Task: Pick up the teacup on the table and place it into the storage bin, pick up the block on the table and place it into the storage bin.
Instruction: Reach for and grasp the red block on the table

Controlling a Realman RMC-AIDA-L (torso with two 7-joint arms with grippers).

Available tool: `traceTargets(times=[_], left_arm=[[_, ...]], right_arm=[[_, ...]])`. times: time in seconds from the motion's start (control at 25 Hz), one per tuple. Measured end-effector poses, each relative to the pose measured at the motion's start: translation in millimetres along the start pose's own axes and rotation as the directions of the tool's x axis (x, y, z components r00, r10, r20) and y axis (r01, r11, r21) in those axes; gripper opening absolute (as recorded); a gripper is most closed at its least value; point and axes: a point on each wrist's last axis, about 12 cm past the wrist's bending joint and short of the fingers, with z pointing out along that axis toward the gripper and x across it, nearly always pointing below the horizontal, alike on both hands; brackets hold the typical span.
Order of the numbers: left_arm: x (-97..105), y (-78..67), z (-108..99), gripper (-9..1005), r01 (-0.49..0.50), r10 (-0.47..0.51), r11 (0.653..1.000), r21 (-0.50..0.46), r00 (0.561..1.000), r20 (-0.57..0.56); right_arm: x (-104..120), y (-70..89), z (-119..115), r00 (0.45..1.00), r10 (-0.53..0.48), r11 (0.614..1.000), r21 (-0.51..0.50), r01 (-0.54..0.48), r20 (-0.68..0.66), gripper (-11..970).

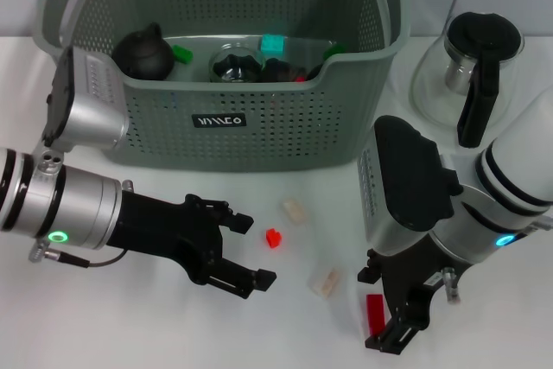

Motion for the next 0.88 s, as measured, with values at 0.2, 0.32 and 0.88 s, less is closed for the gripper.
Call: traceTargets(times=[0.2,0.32,0.88], left_arm=[[0.6,0.3,0.1,948,0.004,-0.004,1.000,-0.001,1.000,0.001],[0.7,0.2,0.2,949,0.004,-0.004,1.000,-0.001,1.000,0.001],[2.2,0.2,1.1,949,0.009,-0.009,1.000,0.002,1.000,0.000]], right_arm=[[0.5,0.9,3.1,1.000,0.001,1.000,0.007,-0.001,-0.022,916],[-0.4,2.9,6.9,0.999,-0.002,1.000,0.008,0.002,-0.038,916],[-2.4,5.9,16.8,0.995,-0.019,0.999,0.048,0.024,-0.097,902]])
